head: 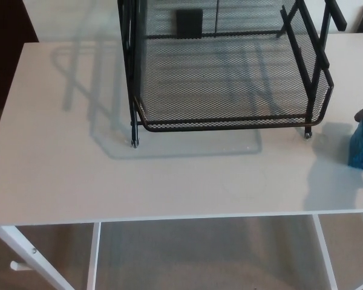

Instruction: The robot walks towards a desk on which a file tray is kept in the middle and a cube is kept to its right. The robot lifts the cube using its right hand and places it on the file tray.

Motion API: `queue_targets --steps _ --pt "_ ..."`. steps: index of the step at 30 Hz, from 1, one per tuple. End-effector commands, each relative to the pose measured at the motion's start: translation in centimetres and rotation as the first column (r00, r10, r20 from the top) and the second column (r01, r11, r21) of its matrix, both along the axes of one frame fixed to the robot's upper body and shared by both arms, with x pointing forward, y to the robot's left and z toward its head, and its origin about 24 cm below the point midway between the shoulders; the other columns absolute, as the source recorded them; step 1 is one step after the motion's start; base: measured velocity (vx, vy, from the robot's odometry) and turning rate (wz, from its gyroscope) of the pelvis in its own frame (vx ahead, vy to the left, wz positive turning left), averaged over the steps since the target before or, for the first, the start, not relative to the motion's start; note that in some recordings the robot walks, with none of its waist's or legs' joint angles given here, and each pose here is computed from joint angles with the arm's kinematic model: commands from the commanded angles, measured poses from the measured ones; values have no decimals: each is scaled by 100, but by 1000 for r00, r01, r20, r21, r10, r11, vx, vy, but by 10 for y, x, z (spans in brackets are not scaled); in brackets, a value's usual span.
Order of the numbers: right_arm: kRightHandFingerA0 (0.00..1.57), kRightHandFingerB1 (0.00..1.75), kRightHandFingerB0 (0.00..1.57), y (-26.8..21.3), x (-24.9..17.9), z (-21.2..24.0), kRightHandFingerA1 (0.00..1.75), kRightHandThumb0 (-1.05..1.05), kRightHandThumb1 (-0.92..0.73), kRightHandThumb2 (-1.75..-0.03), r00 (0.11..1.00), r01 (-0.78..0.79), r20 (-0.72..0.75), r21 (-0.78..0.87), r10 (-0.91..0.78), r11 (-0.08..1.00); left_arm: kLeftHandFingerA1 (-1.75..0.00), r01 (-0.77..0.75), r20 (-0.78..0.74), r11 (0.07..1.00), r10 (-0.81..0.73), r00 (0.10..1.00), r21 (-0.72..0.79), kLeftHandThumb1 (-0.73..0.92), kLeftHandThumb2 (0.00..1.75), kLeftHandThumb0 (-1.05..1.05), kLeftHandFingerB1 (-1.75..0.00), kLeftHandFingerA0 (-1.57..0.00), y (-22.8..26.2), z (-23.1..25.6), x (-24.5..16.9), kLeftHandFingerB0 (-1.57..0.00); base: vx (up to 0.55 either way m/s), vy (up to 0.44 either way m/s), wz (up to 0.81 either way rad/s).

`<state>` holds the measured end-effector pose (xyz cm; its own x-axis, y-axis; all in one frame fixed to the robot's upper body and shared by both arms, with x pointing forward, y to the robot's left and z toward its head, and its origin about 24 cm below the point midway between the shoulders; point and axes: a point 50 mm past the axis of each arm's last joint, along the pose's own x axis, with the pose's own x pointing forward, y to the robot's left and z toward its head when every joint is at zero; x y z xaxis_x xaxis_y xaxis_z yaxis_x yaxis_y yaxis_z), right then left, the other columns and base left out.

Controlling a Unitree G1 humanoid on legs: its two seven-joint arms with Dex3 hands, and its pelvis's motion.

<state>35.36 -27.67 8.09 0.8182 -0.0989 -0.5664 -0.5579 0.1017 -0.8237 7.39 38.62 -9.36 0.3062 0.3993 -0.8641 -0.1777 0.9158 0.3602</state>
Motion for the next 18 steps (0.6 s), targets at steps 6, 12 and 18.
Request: queue_targets --steps 6,12,18 --pt "83 112 75 7 -25 -29 174 -28 -60 -56 894 -339 131 -429 428 838 -54 27 17 999 -28 999 32 69 61 -68 -30 -38 3 4 8 -19 0 0 0" --pt "81 125 70 -2 -32 -21 170 -29 -69 -61 822 -327 333 -388 462 862 -53 28 6 998 -28 1000 50 74 62 -66 -31 -36 4 4 8 -23 0 0 0" --pt "83 123 82 -12 -22 28 155 -28 -57 -62 726 -230 597 -257 341 939 -54 27 13 998 -28 1000 50 75 63 -68 -32 -32 4 4 9 -21 0 0 0"
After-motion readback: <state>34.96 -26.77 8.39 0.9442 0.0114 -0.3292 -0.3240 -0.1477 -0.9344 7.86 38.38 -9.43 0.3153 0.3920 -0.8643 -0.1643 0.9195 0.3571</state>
